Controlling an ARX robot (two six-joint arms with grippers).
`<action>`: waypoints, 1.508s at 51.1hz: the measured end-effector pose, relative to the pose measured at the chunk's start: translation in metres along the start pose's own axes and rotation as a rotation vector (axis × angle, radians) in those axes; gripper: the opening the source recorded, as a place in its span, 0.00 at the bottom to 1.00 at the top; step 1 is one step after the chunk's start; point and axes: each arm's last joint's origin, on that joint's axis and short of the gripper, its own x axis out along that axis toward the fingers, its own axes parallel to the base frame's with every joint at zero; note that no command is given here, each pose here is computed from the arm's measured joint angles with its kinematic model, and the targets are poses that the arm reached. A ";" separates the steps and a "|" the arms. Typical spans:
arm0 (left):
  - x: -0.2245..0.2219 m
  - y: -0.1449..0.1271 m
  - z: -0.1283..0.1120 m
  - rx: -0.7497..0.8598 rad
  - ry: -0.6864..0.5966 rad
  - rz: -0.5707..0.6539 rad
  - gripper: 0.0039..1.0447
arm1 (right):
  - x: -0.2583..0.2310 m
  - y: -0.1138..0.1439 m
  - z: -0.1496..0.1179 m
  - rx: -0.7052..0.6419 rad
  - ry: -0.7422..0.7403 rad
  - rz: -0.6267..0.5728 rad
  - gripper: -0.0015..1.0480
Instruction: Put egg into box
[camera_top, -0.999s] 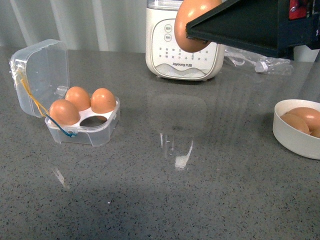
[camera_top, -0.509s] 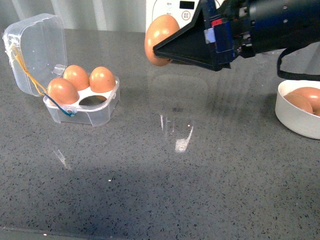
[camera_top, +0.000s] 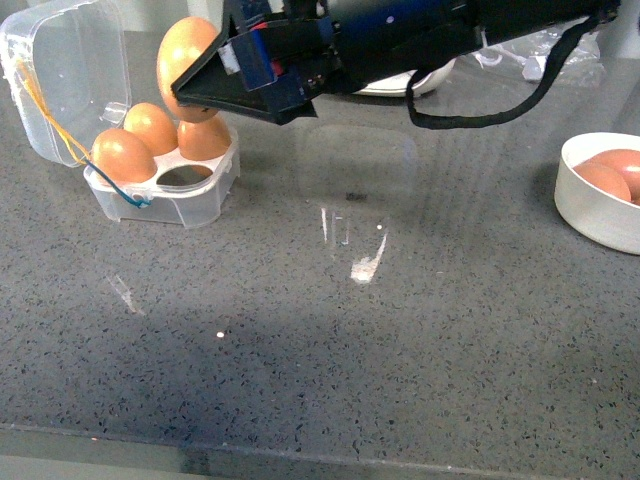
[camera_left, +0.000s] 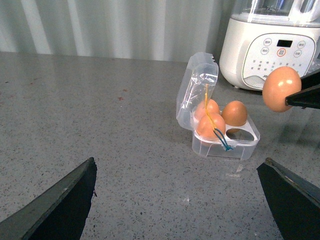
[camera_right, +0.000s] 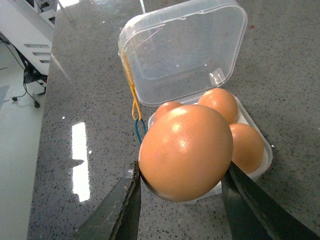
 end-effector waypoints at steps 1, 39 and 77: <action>0.000 0.000 0.000 0.000 0.000 0.000 0.94 | 0.002 0.001 0.000 -0.005 0.003 -0.002 0.37; 0.000 0.000 0.000 0.000 0.000 0.000 0.94 | 0.049 0.002 0.000 -0.080 0.063 -0.040 0.37; 0.000 0.000 0.000 0.000 0.000 0.000 0.94 | 0.037 0.000 0.005 -0.122 0.060 -0.083 0.94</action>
